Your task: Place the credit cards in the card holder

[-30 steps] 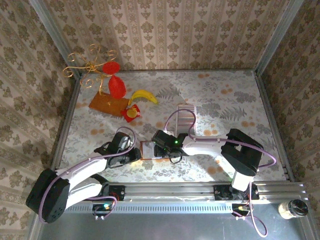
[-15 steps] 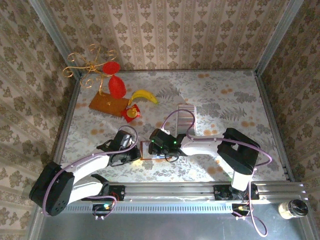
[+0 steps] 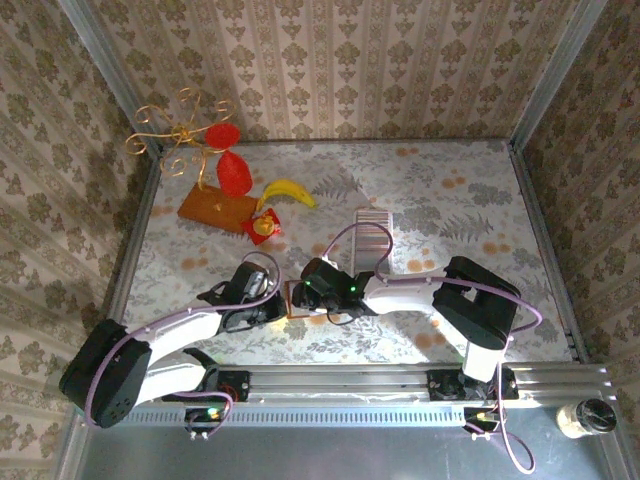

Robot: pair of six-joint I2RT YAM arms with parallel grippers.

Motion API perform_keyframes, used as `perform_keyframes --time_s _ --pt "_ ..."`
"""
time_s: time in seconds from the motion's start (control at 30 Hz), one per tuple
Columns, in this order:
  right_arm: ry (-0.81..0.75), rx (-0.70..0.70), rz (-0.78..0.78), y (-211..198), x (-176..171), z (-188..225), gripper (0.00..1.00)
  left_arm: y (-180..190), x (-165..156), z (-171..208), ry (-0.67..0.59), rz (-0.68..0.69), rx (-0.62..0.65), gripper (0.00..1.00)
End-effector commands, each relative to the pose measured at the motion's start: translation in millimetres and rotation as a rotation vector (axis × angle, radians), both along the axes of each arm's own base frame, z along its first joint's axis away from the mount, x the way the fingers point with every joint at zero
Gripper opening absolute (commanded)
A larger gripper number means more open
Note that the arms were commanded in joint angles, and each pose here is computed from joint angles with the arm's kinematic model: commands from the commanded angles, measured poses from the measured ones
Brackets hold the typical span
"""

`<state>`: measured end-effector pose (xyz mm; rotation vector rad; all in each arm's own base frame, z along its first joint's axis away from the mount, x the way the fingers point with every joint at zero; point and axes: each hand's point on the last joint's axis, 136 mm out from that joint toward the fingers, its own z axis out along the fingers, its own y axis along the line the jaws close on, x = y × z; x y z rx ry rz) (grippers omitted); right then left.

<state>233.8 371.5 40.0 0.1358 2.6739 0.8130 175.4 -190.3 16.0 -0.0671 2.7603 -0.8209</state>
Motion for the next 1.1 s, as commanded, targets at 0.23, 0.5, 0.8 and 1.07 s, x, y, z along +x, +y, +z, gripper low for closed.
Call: perform_keyframes --time_s 0.23,0.5,0.8,1.07 --pt "-0.069 0.066 0.009 12 0 35 0.52 3 -22 -9 0.044 -0.021 -0.007 0.11" --pt "-0.080 0.057 0.033 18 -2 39 0.52 10 -22 -6 0.024 -0.011 0.010 0.14" --pt "-0.105 0.111 0.058 32 1 53 0.53 14 -22 -4 0.013 0.004 0.009 0.17" --pt "-0.117 0.146 0.083 47 5 62 0.53 20 -22 0 -0.004 0.027 0.013 0.20"
